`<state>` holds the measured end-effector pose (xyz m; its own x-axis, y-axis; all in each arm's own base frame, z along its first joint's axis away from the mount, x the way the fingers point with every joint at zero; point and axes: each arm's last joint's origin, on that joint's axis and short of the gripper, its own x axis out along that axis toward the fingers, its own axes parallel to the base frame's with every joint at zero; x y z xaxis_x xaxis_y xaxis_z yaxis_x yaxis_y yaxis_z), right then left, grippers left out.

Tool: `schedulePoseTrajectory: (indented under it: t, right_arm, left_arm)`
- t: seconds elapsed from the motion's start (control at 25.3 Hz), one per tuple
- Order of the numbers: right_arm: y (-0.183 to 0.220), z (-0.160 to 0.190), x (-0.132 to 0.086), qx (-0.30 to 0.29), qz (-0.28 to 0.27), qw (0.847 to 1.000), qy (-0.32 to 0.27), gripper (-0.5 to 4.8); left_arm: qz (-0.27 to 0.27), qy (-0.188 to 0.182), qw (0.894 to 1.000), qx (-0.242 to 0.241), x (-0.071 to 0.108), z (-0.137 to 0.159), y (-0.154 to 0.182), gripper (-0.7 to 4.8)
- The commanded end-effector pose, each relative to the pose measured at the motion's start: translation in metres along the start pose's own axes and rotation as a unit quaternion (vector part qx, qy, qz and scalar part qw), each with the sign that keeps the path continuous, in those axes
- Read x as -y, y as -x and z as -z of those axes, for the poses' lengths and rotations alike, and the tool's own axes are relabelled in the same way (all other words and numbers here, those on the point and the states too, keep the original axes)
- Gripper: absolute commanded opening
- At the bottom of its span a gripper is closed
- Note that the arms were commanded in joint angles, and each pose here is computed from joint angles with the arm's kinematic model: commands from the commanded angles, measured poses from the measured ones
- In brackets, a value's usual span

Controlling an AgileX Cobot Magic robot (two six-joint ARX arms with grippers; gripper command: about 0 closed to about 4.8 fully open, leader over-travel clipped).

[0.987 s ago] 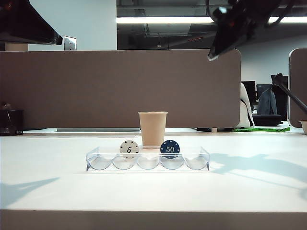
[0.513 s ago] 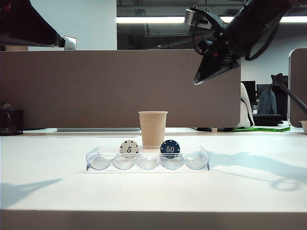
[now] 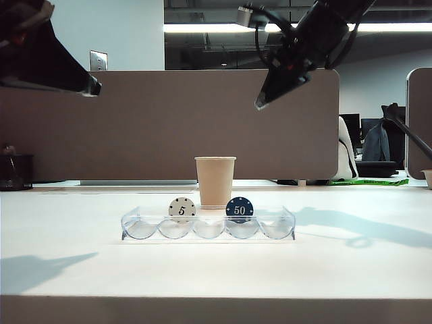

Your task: Pick up the chip with the greater value and put it into the paper cup.

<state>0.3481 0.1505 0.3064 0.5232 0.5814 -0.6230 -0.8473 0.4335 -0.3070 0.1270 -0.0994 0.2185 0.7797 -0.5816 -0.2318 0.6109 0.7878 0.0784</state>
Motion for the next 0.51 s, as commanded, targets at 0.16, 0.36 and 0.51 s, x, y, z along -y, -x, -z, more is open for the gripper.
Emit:
schedulePoseTrajectory:
  t: [0.16, 0.36, 0.51]
  right_arm:
    - [-0.022, 0.012, -0.001, -0.076, -0.12, 0.987, 0.08, -0.03]
    - [-0.047, 0.036, -0.01, -0.135, -0.194, 0.969, 0.077, -0.04]
    - [-0.053, 0.039, -0.012, -0.136, -0.21, 0.966, 0.07, -0.03]
  left_arm:
    - [0.002, 0.002, 1.0, 0.001, 0.0, -0.001, -0.001, -0.06]
    - [0.003, 0.001, 1.0, 0.001, 0.0, -0.001, -0.001, -0.05]
    - [0.003, 0.001, 1.0, 0.001, 0.0, -0.001, -0.001, -0.05]
